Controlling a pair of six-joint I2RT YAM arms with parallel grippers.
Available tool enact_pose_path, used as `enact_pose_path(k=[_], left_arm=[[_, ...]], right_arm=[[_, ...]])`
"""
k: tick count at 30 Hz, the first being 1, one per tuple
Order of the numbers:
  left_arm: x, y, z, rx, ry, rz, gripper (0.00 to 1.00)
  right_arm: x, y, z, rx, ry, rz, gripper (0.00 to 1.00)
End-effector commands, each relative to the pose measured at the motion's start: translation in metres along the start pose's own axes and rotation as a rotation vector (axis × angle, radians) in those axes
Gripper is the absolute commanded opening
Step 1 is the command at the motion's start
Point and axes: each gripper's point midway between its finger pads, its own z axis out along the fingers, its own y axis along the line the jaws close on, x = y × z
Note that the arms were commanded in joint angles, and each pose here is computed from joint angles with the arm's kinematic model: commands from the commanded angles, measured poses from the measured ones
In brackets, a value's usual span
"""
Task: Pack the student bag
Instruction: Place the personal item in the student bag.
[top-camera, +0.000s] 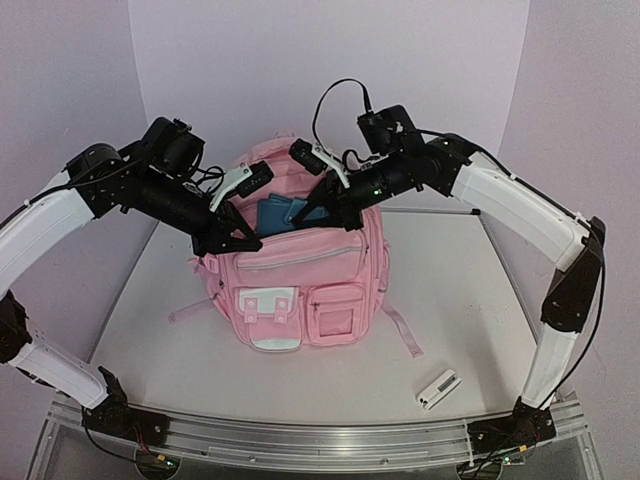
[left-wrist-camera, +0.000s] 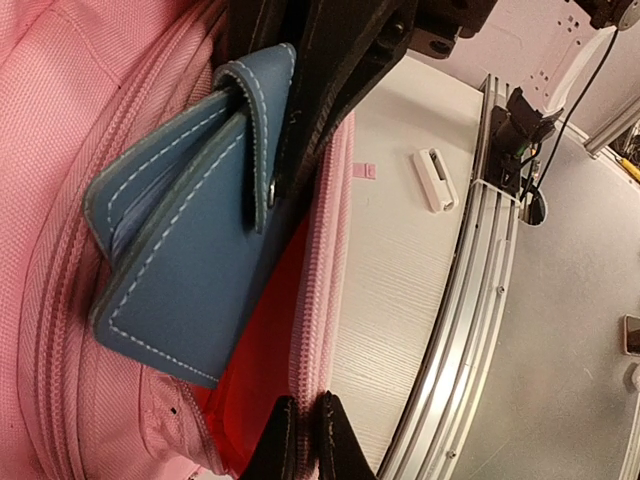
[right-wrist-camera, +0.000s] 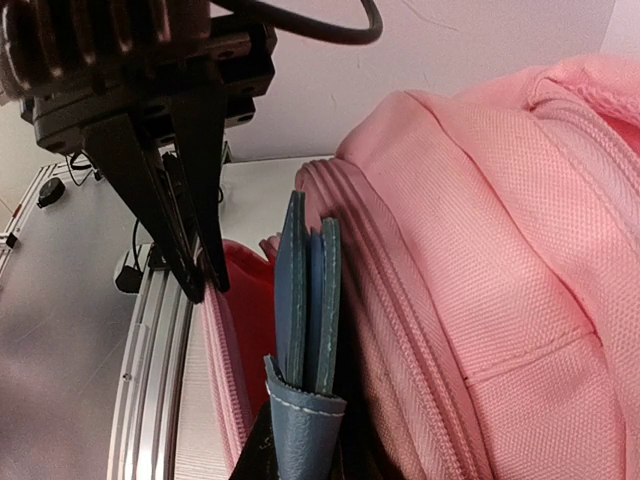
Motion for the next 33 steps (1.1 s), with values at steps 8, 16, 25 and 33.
enact_pose_path(k=[8, 16, 25, 33], left_arm=[[0.010, 0.004, -0.017, -0.060, 0.042, 0.000, 0.00], [0.008, 0.004, -0.018, -0.061, 0.040, 0.001, 0.00], [0.008, 0.004, -0.018, -0.059, 0.042, -0.005, 0.00], [-0.006, 0.014, -0.018, -0.119, -0.036, -0.009, 0.00]], right_arm=[[0.022, 0.012, -0.036, 0.105, 0.119, -0.008, 0.00], [0.032, 0.009, -0.042, 0.133, 0.178, -0.013, 0.11], [0.011, 0.011, -0.046, 0.123, 0.120, -0.037, 0.68], [-0.023, 0.011, -0.070, 0.218, -0.032, 0.030, 0.91]])
